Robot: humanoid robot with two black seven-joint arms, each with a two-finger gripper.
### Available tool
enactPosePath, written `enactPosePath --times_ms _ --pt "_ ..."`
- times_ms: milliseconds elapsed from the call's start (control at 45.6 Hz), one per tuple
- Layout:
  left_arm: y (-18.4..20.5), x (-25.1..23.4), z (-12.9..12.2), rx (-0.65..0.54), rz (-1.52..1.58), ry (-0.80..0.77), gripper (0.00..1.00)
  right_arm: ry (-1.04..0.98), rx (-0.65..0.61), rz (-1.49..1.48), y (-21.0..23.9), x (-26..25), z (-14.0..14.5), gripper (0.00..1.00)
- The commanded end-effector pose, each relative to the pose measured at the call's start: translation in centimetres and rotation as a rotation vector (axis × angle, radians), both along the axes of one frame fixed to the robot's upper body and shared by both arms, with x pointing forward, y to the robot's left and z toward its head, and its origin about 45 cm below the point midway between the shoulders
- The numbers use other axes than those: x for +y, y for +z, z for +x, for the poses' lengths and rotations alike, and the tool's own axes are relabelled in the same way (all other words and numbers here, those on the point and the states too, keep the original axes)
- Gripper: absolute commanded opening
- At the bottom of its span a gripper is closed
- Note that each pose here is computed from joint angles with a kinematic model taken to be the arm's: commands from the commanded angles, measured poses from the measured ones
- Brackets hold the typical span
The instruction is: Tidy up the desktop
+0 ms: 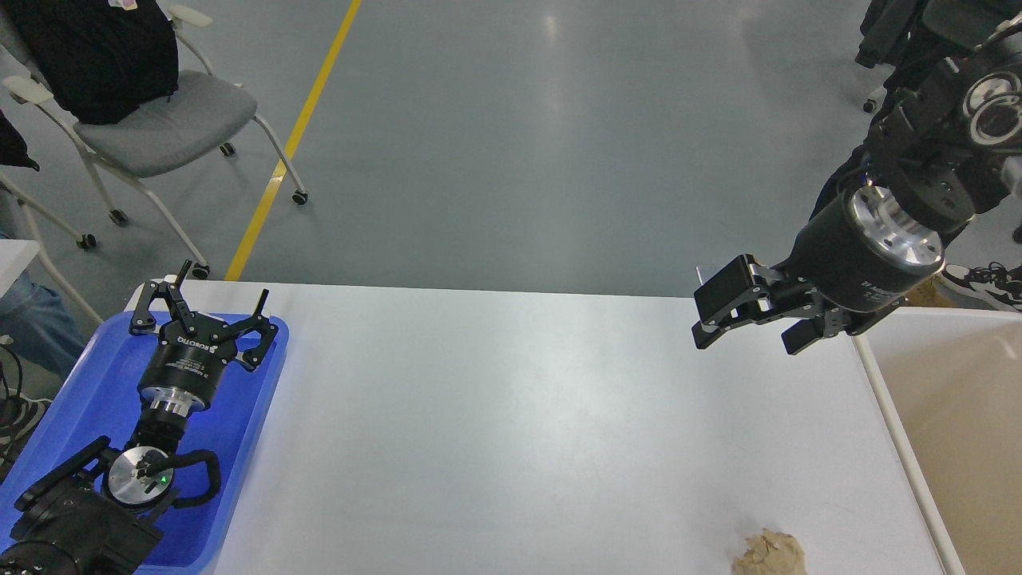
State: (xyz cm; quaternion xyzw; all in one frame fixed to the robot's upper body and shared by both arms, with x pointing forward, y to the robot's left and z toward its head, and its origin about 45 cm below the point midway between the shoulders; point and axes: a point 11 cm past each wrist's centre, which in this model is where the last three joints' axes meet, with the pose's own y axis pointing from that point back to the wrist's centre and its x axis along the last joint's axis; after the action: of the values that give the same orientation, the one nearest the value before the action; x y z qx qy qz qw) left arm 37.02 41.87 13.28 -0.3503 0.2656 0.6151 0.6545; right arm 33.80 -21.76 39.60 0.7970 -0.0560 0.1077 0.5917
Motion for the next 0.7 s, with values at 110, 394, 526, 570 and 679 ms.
enactPosePath --times_ms 110,394,526,570,679 --pt "-0.22 -0.62 0.15 0.024 0.019 -0.042 0.99 0.002 -0.001 0.003 0.19 0.3 -0.01 1.0" --pt "-0.29 -0.63 0.12 0.026 0.021 -0.044 0.99 -0.002 -0.004 0.006 0.29 0.16 0.04 1.0" --pt "-0.26 -0.67 0.14 0.025 0.021 -0.045 0.99 0.0 -0.003 0.003 0.26 0.22 0.04 1.0" --pt "-0.27 -0.61 0.13 0.025 0.021 -0.043 0.99 0.001 -0.003 0.002 0.25 0.26 0.03 1.0" --pt "-0.29 -0.63 0.12 0.026 0.021 -0.044 0.99 -0.003 -0.003 0.005 0.27 0.12 0.04 1.0"
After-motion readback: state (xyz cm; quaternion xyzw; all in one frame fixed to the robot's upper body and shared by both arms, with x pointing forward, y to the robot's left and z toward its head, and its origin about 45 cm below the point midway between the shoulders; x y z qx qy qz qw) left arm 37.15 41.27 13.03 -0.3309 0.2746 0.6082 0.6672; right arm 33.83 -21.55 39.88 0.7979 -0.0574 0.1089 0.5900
